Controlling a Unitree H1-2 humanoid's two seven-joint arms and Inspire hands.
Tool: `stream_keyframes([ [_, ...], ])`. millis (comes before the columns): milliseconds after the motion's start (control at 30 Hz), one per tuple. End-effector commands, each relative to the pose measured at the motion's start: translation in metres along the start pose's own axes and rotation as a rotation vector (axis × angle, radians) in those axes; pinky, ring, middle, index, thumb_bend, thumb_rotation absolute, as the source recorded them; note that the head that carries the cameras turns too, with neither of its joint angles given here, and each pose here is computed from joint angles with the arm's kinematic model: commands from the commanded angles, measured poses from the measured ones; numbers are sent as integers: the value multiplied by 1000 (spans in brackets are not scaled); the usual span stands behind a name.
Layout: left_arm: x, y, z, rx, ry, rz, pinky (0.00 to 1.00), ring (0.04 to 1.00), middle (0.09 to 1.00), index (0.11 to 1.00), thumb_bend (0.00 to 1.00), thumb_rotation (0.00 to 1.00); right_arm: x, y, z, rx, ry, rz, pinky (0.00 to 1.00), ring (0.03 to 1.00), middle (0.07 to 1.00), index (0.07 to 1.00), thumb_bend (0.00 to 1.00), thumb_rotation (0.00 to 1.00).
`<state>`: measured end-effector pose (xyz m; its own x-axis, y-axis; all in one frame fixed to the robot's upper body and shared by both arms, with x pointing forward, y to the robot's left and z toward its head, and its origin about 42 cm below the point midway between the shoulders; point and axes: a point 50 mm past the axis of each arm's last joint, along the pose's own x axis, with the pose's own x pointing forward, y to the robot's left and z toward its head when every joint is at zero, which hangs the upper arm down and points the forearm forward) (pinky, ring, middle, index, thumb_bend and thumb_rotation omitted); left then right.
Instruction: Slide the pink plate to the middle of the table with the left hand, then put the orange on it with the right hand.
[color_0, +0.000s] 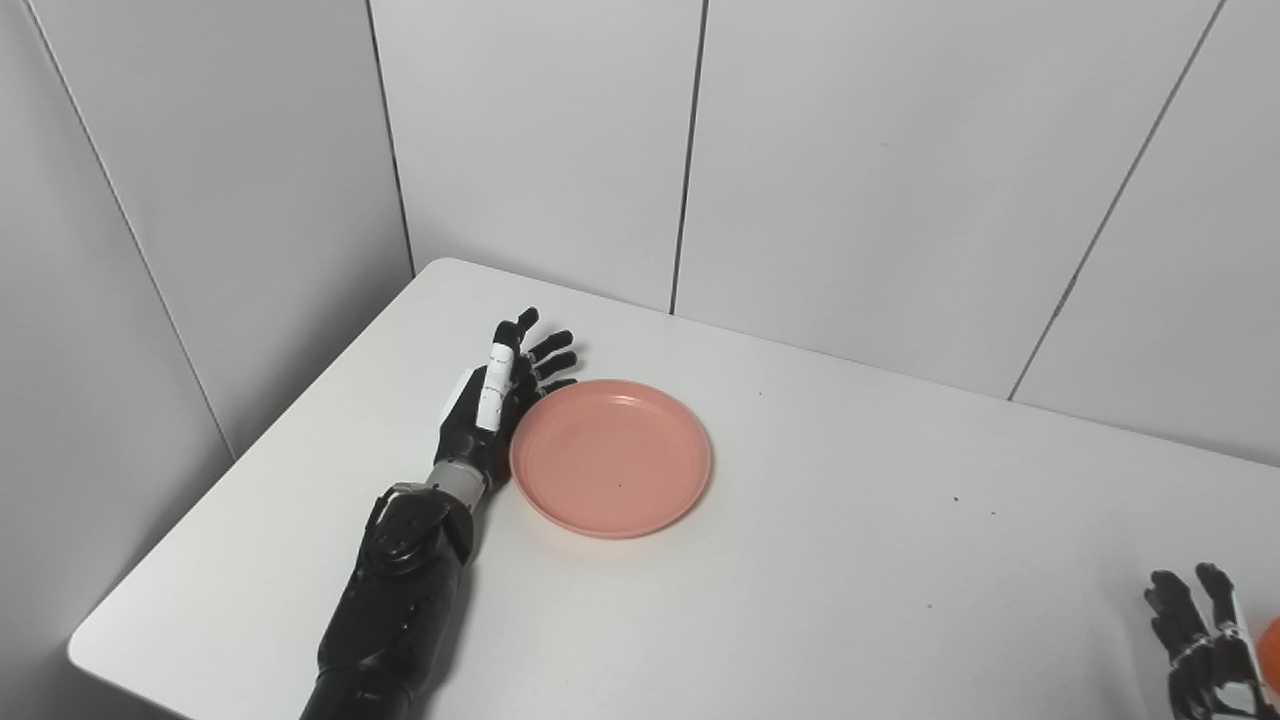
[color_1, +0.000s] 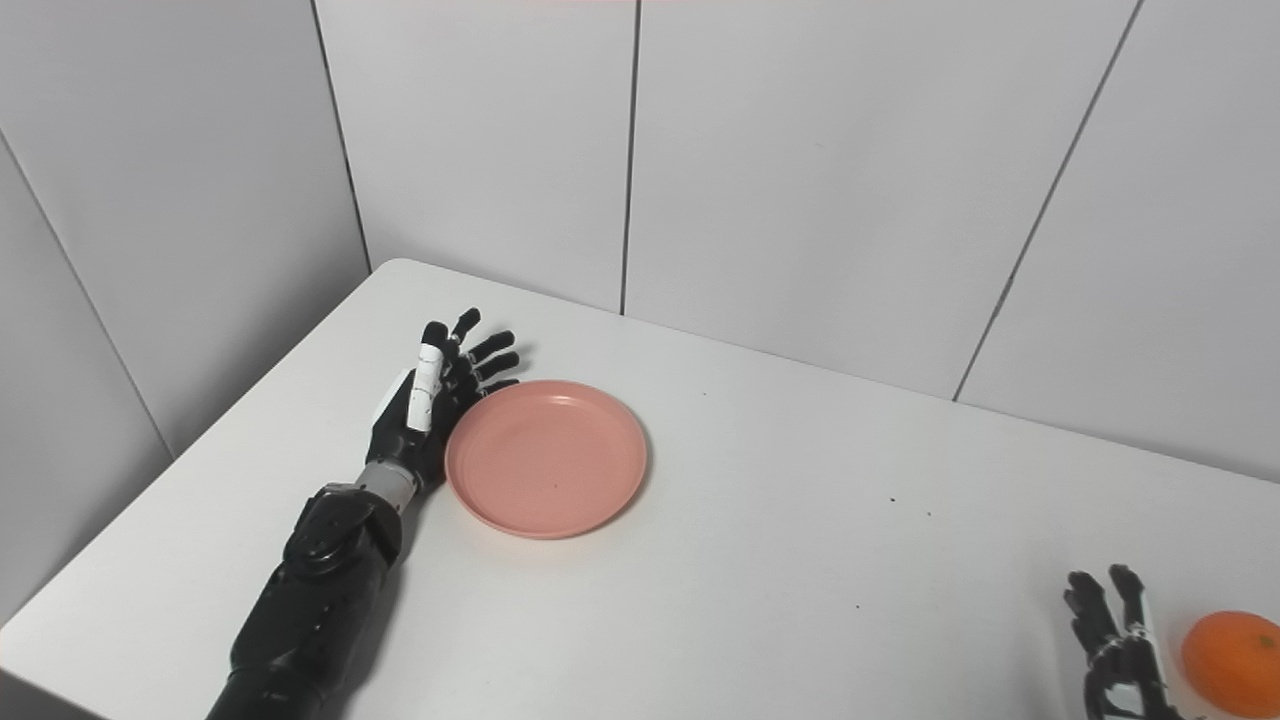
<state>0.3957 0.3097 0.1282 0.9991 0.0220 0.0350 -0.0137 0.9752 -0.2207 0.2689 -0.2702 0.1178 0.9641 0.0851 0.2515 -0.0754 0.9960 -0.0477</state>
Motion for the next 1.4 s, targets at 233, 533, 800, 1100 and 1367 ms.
stream_keyframes([
  [233, -14, -19, -24, -51, 124, -35, 843, 868, 891, 995, 1000, 967, -17, 15, -18, 55, 70, -8, 991, 938, 912, 981, 885, 1000],
  [533, -19, -26, -24, -52, 140, -57, 800, 861, 883, 992, 1000, 962, -15, 20, -17, 55, 63, -9, 983, 932, 909, 972, 881, 1000],
  [800, -26, -26, -21, -76, 146, -52, 786, 839, 865, 987, 1000, 968, -11, 38, -10, 62, 75, -9, 973, 916, 886, 947, 916, 1000],
  [1100, -27, -30, -22, -101, 161, -15, 835, 872, 873, 994, 1000, 948, -4, 59, -1, 59, 78, -22, 931, 892, 872, 940, 948, 1000],
  [1367, -24, -36, -20, -94, 173, -8, 808, 865, 881, 996, 1000, 971, 1, 68, 4, 58, 80, -19, 944, 894, 875, 940, 939, 1000],
])
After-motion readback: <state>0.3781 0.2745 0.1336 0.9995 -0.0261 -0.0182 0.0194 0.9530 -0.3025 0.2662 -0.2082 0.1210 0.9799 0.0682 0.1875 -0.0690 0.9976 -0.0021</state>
